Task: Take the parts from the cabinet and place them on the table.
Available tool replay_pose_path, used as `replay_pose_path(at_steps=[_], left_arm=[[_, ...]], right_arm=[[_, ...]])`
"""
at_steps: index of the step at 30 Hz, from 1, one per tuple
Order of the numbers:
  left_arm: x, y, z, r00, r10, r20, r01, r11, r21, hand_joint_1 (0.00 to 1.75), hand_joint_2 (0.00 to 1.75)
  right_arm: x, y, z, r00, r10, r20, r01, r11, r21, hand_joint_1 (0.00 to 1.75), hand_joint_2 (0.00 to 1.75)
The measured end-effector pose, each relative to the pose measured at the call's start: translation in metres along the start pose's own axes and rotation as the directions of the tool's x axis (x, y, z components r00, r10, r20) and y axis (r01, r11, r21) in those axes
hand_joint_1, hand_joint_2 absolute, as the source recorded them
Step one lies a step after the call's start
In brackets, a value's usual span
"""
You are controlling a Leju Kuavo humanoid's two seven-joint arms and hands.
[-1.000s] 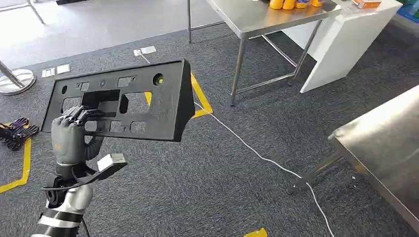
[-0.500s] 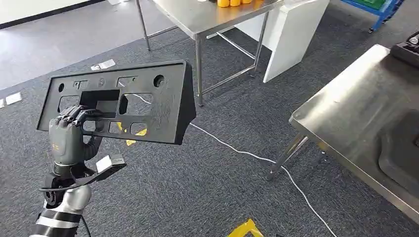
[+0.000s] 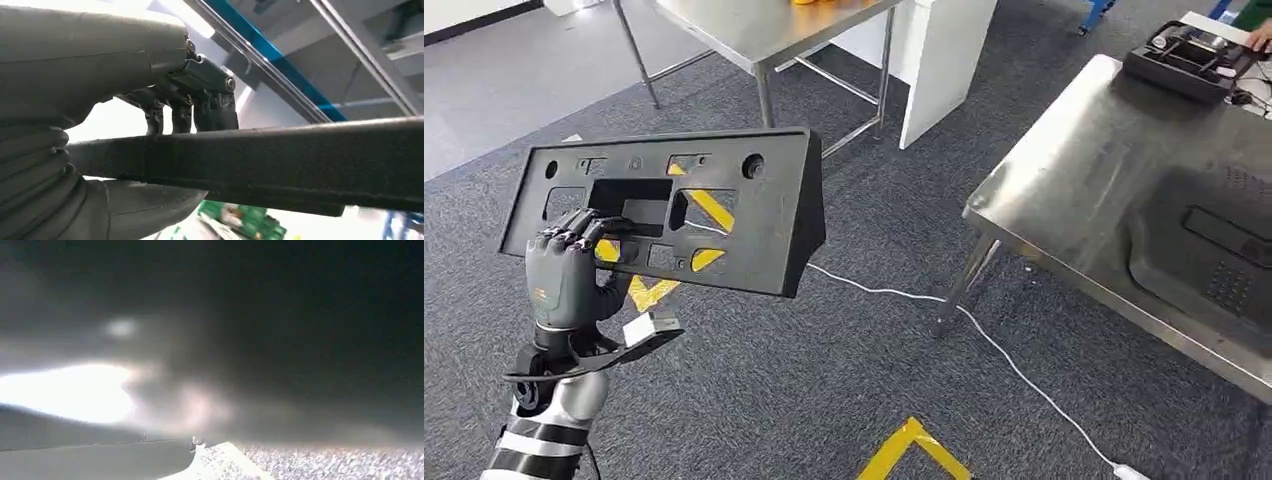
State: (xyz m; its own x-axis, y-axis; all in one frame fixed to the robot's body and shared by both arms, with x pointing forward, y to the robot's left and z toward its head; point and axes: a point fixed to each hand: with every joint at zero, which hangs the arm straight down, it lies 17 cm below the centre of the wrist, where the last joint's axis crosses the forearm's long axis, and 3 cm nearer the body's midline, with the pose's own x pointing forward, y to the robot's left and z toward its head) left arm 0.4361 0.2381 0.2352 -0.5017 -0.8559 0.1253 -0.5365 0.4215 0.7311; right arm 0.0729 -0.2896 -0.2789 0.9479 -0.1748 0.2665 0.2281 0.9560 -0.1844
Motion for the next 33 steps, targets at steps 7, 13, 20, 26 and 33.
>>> replay_pose_path(at_steps=[7,13,20,26,33], left_arm=[[0.000,-0.002,-0.002,1.000,0.011,0.013,-0.011,1.000,-0.016,1.75,1.75],[0.001,-0.004,0.002,1.000,0.009,0.029,-0.008,0.999,-0.032,1.75,1.75],[0.004,-0.003,-0.001,0.999,0.005,0.046,-0.004,1.000,-0.027,1.75,1.75],[0.005,-0.002,-0.003,0.998,-0.004,0.055,0.005,1.000,-0.024,1.75,1.75],[0.006,0.003,-0.014,0.998,-0.008,0.068,0.009,1.000,-0.007,1.75,1.75]], right_arm=[[-0.001,0.001,0.000,1.000,0.004,-0.004,-0.004,1.000,0.006,0.00,0.00],[-0.002,0.008,0.002,1.000,0.003,-0.006,-0.003,1.000,0.020,0.00,0.00],[-0.008,0.007,0.003,1.000,0.003,-0.015,-0.003,1.000,0.019,0.00,0.00],[-0.004,0.012,0.003,1.000,0.002,-0.010,-0.001,1.000,0.030,0.00,0.00],[0.000,0.013,0.003,1.000,0.002,-0.003,-0.002,0.999,0.032,0.00,0.00]])
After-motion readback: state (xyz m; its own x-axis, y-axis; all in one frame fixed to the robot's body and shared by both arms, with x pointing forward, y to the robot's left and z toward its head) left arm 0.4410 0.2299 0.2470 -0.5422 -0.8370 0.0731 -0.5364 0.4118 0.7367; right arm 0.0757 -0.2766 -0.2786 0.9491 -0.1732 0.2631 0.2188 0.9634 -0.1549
